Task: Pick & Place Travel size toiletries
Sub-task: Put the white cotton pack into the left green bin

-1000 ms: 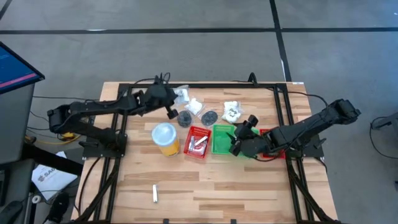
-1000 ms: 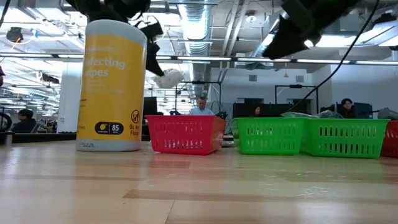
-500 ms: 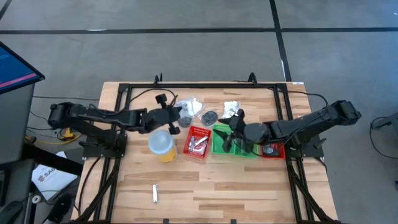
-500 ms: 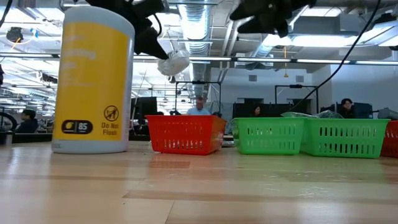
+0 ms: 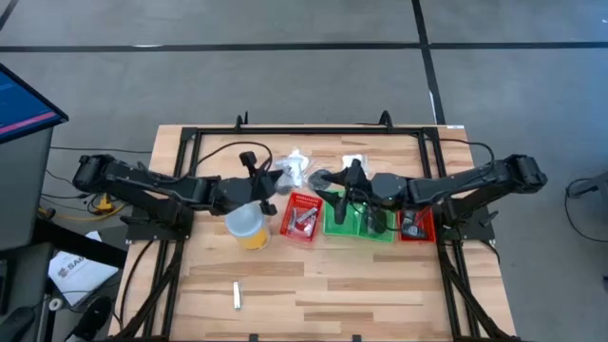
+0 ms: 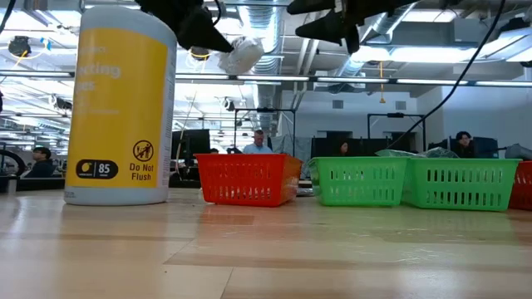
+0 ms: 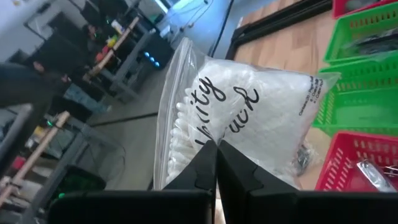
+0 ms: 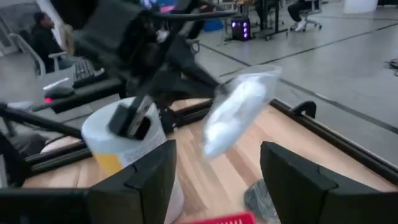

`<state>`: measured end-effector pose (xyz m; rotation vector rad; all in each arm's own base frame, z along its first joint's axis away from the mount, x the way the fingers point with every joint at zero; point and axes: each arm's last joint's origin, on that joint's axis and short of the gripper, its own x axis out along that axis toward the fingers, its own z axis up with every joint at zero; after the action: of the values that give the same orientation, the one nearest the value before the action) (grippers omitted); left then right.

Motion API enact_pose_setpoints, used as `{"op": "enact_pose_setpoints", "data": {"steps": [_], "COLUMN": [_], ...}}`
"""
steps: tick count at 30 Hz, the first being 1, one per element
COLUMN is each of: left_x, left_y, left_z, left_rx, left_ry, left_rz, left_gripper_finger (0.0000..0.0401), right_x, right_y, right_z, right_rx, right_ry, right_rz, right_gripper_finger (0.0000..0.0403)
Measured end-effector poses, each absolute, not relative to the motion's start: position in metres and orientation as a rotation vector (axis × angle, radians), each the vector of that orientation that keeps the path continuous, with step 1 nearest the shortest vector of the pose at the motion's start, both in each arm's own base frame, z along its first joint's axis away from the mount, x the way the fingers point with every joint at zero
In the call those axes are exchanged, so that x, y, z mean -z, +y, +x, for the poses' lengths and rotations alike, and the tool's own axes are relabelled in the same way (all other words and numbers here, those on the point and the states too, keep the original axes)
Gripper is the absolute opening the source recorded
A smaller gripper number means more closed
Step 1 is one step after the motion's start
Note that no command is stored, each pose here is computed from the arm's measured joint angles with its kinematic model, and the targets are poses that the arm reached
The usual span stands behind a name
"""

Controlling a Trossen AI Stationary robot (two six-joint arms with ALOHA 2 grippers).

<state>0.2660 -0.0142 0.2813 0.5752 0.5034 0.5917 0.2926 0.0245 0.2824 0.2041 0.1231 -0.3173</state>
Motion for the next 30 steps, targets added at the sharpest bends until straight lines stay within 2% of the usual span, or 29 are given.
{"op": "enact_pose_setpoints", "data": {"steps": [7,17,30], "left_x": [-0.287,-0.293,-0.282], "left_y": [-0.035,-0.042,-0.051], "left_z": [0.266,0.268,0.311], "left_rx": [-0.550,-0.537,-0.557], "left_ry": [0.436,0.373,0.411], "left_rz": [0.615,0.612,0.680], "left_gripper_finger": [0.0000,0.0000,0.0000], "right_x": [-0.288,-0.296,-0.293], "right_y": [0.010,0.009,0.009], "right_z": [0.298,0.300,0.300], "right_rx": [0.339,0.230,0.234], "right_ry": [0.033,-0.036,-0.013], "right_rz": [0.232,0.254,0.250], "right_gripper_finger": [0.0221,0.0221,0.0218]}}
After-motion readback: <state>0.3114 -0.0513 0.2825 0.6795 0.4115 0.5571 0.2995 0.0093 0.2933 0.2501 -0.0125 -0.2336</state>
